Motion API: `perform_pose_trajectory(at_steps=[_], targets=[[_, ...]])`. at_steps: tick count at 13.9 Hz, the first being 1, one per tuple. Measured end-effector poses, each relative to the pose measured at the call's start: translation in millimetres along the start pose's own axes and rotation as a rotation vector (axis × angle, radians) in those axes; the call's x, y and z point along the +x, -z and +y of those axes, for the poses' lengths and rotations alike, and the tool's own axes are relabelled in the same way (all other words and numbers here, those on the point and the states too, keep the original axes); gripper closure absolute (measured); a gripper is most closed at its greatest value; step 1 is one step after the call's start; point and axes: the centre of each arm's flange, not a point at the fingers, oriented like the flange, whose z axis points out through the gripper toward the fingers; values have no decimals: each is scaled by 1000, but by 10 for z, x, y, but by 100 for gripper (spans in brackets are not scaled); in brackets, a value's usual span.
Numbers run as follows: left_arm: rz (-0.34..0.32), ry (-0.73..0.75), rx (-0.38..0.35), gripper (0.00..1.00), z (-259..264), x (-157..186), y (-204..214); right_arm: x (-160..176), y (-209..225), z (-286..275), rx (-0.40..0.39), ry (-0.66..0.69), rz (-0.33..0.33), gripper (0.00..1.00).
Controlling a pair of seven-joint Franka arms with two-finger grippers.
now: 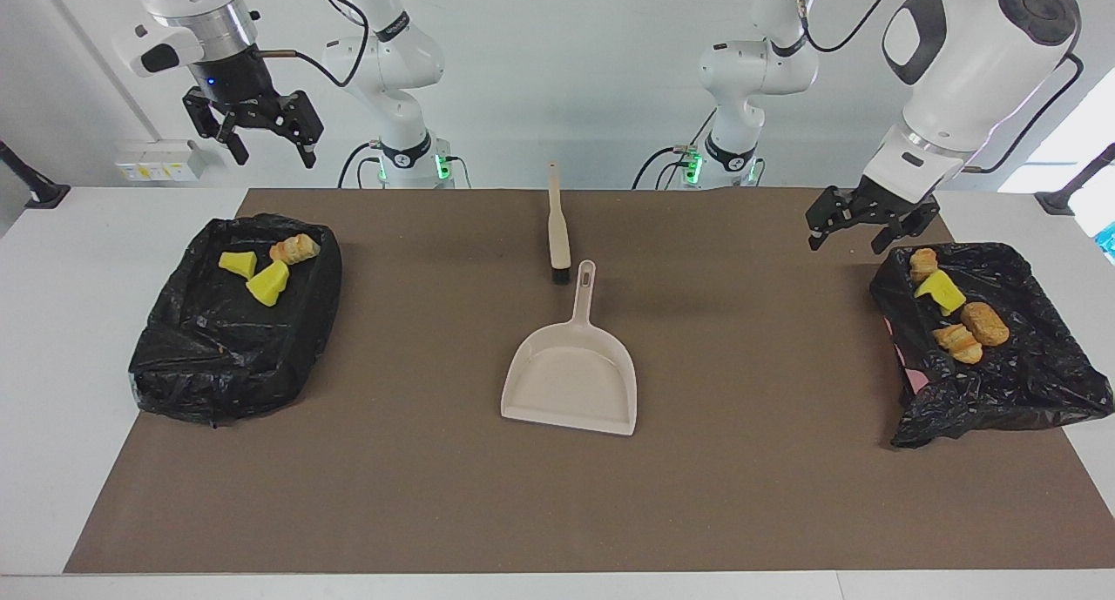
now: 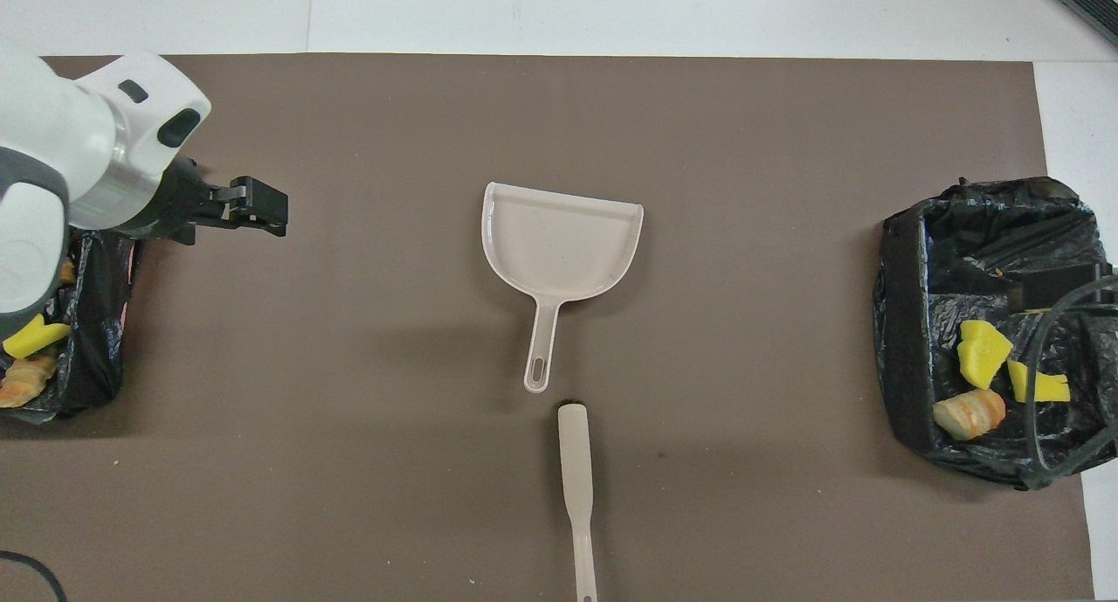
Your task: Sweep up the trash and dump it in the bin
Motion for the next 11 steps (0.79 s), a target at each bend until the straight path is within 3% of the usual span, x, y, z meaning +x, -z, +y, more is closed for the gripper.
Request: perform_pose_trajectory(at_steps=[4, 11], targets=[[-24, -13, 45, 0, -49, -76, 134, 0, 0, 0, 0, 0, 0, 0], [-16, -16, 50, 0, -59, -255, 305, 0, 0, 0, 0, 0, 0, 0]])
